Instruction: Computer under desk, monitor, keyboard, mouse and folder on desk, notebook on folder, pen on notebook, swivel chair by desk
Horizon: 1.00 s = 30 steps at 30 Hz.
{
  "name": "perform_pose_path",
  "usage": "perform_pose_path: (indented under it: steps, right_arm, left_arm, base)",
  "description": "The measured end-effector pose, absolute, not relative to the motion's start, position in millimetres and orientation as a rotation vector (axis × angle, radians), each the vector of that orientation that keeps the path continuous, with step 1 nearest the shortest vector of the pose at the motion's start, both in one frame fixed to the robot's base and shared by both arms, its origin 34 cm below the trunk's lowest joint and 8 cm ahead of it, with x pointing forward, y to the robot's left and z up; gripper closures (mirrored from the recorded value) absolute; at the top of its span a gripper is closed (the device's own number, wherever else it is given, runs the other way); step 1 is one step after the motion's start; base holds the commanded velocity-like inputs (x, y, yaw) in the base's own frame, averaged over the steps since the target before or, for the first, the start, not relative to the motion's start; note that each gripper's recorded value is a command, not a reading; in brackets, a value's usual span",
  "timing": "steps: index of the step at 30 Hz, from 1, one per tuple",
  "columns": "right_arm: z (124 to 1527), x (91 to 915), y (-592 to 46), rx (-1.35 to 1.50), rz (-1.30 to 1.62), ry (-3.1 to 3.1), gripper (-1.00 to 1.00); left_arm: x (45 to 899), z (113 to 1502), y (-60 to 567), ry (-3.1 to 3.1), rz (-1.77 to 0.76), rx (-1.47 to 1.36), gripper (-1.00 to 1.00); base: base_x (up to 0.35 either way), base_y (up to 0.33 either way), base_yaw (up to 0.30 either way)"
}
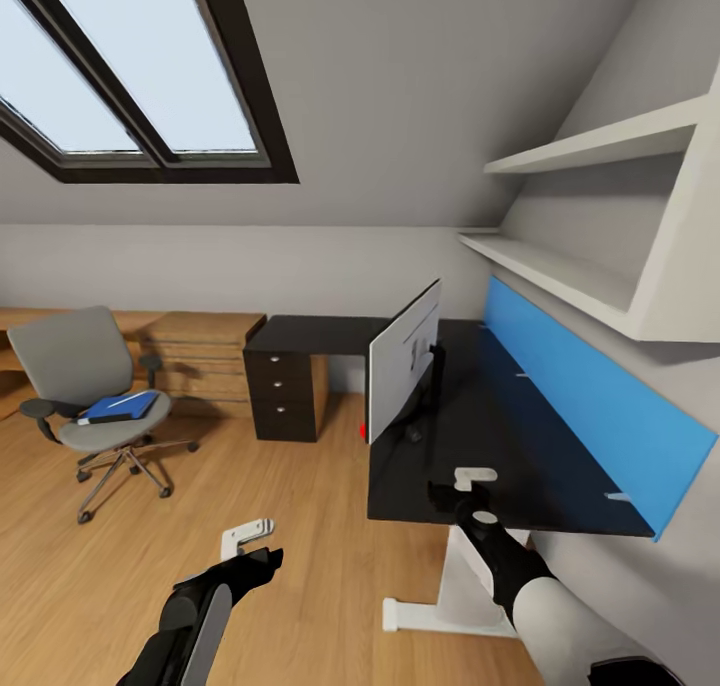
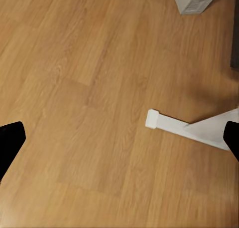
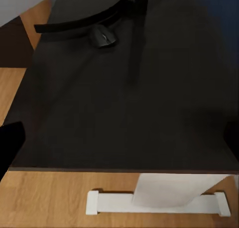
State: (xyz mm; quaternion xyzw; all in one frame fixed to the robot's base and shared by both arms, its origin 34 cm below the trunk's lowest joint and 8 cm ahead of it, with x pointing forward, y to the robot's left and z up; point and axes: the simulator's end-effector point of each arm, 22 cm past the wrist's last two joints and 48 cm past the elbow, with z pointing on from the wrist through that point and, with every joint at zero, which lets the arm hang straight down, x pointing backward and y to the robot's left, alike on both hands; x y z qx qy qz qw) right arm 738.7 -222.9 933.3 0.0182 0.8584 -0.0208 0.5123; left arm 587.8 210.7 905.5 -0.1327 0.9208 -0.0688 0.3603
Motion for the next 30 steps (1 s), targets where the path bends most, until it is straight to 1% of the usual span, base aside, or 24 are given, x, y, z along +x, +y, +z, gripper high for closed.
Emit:
perform_pose_path:
  steps: [13, 23, 27, 30]
  right_arm:
    - [934, 739, -221, 0.032, -0.048, 2.039, -1.0]
    - [909, 724, -221, -0.045, -0.089, 2.094, -1.0]
    - [902, 720, -221, -0.049, -0.092, 2.112, -1.0]
    - [897, 717, -220, -0.055, -0.091, 2.126, -1.0]
  left_arm:
    - [588, 905, 212, 2.373, -0.174, -0.344, -1.0]
    - [588, 905, 212, 2.373, -0.173, -0.343, -1.0]
    - [588, 905, 213, 2.373, -0.174, -0.344, -1.0]
    - [591, 911, 213, 2.359, -0.183, -0.347, -1.0]
  base:
    - [0.329, 0.01, 0.0]
    - [0.322, 0.0, 0.0]
    - [0.147, 0.0, 0.0]
    - [0.022, 0.0, 0.0]
